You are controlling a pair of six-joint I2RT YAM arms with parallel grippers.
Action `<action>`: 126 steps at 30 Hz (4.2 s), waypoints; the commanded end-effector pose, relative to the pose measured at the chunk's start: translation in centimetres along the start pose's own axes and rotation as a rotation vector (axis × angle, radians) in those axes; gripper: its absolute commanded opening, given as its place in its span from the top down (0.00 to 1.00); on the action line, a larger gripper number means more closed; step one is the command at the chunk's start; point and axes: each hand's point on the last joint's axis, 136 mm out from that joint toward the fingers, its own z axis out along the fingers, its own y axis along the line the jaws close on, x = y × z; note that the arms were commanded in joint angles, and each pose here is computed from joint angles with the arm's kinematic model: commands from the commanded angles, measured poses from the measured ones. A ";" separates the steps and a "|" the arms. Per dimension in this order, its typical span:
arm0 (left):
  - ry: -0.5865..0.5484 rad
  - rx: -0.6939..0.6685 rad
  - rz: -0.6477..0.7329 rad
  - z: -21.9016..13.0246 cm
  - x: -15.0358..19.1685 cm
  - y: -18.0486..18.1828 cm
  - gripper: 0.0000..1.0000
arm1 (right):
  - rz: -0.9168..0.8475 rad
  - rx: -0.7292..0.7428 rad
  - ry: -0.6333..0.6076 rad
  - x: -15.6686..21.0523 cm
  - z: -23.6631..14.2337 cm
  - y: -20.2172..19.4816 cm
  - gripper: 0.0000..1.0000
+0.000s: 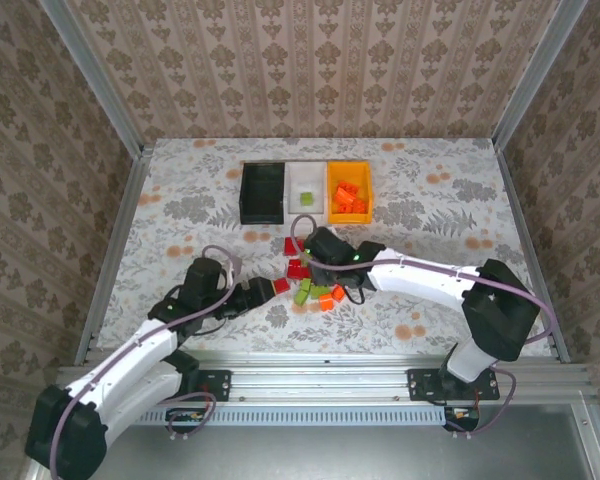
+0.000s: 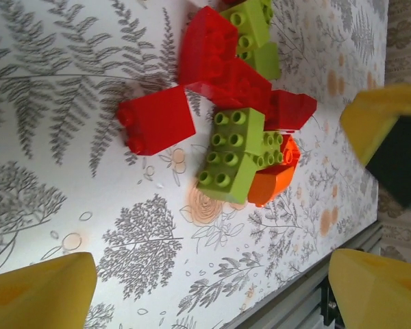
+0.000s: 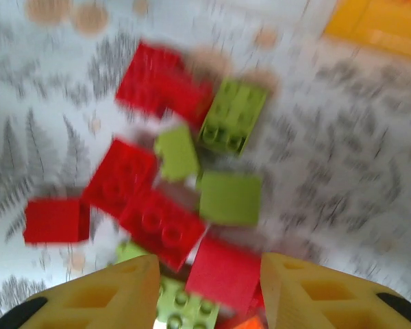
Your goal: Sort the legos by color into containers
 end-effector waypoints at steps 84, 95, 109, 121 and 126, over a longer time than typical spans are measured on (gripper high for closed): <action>0.253 -0.385 0.316 1.6 -0.9 1.8 0.14 | 0.136 0.083 -0.081 -21.3 10.3 -3.8 0.57; 0.391 -0.556 0.608 5.5 -1.0 0.7 0.21 | 0.179 -0.036 -0.239 -19.9 -1.0 -3.7 0.49; 0.397 -0.738 0.638 9.2 -3.6 5.1 0.29 | 0.238 -0.010 -0.164 -8.0 -4.7 -7.8 0.47; 0.299 -0.721 0.576 11.3 -6.0 5.9 0.36 | 0.246 -0.037 -0.162 -6.3 -5.8 -8.0 0.46; 0.255 -0.720 0.582 11.6 -7.6 5.8 0.37 | 0.250 -0.043 -0.161 -5.8 -6.1 -7.9 0.46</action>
